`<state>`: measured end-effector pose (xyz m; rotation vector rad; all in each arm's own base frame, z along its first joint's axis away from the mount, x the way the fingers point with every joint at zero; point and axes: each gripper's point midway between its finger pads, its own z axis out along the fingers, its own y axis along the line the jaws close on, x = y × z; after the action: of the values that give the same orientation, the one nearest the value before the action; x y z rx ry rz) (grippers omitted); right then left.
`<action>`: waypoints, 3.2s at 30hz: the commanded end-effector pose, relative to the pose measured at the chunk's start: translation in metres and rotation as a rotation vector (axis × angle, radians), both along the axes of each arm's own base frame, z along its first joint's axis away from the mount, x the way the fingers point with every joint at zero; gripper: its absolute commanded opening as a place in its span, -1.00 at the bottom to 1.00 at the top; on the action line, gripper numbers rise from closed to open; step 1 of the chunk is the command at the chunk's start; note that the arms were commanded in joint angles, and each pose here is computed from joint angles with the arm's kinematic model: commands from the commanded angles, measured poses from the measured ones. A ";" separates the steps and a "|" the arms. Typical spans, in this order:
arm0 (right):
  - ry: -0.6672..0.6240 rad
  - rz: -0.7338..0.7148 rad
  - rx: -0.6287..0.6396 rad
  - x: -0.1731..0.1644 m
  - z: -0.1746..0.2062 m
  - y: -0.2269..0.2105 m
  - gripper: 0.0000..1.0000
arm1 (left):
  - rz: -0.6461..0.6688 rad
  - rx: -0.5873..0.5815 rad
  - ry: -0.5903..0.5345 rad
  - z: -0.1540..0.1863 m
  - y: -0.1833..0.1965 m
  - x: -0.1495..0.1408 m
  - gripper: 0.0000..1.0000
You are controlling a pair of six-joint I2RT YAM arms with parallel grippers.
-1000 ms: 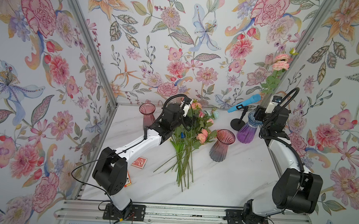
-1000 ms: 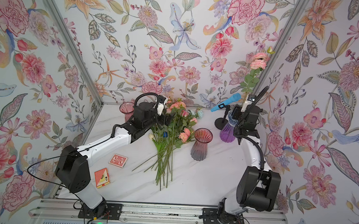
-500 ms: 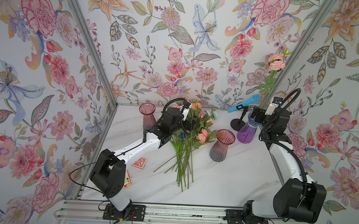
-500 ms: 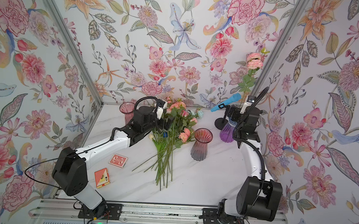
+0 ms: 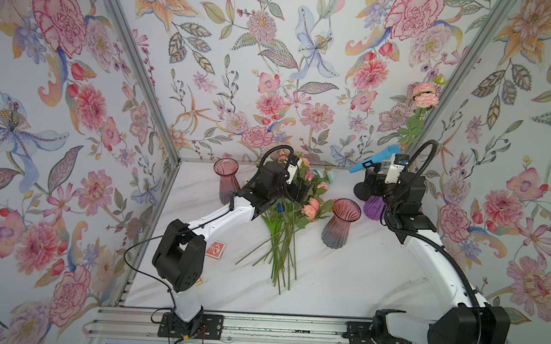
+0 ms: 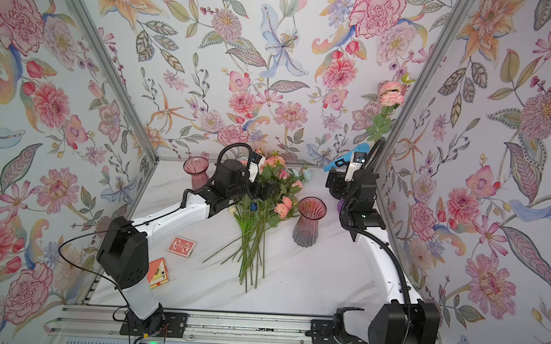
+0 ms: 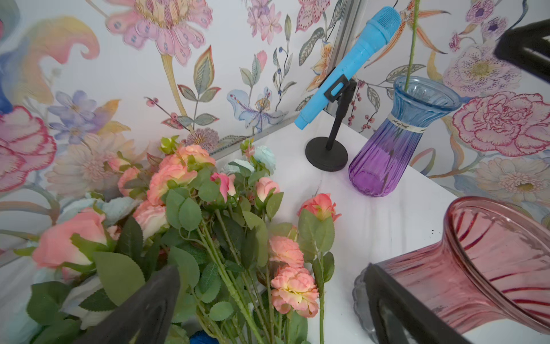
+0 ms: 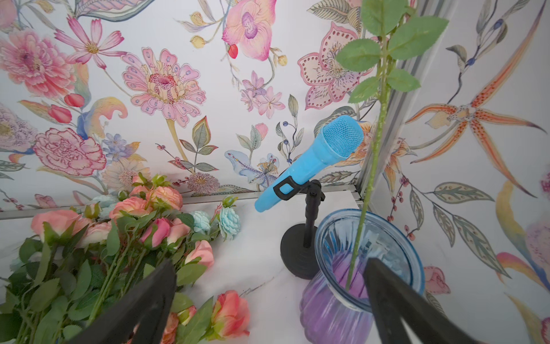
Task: Place the pink flowers into the vase
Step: Place the flower in the vase, then pick up the flower at the center of the board.
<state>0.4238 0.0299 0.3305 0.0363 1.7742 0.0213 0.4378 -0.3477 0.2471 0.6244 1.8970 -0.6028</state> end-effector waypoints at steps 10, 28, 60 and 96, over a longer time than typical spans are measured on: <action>-0.069 0.357 0.005 -0.044 0.039 0.094 0.99 | 0.066 -0.200 0.471 -0.082 -0.009 0.023 0.80; -0.056 0.414 -0.011 -0.048 0.031 0.119 0.99 | 0.133 -0.220 0.610 -0.125 -0.012 0.040 0.40; -0.060 0.420 -0.007 -0.055 0.031 0.122 0.99 | 0.194 -0.166 0.665 -0.179 -0.005 0.044 -0.20; 0.003 0.458 0.050 -0.051 0.031 0.140 0.99 | -0.007 -0.396 0.074 0.062 0.008 0.077 -1.00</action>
<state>0.3711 0.1650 0.3497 -0.3505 1.7581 0.3584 0.5203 -0.3415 0.2221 0.2715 2.0320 -0.9438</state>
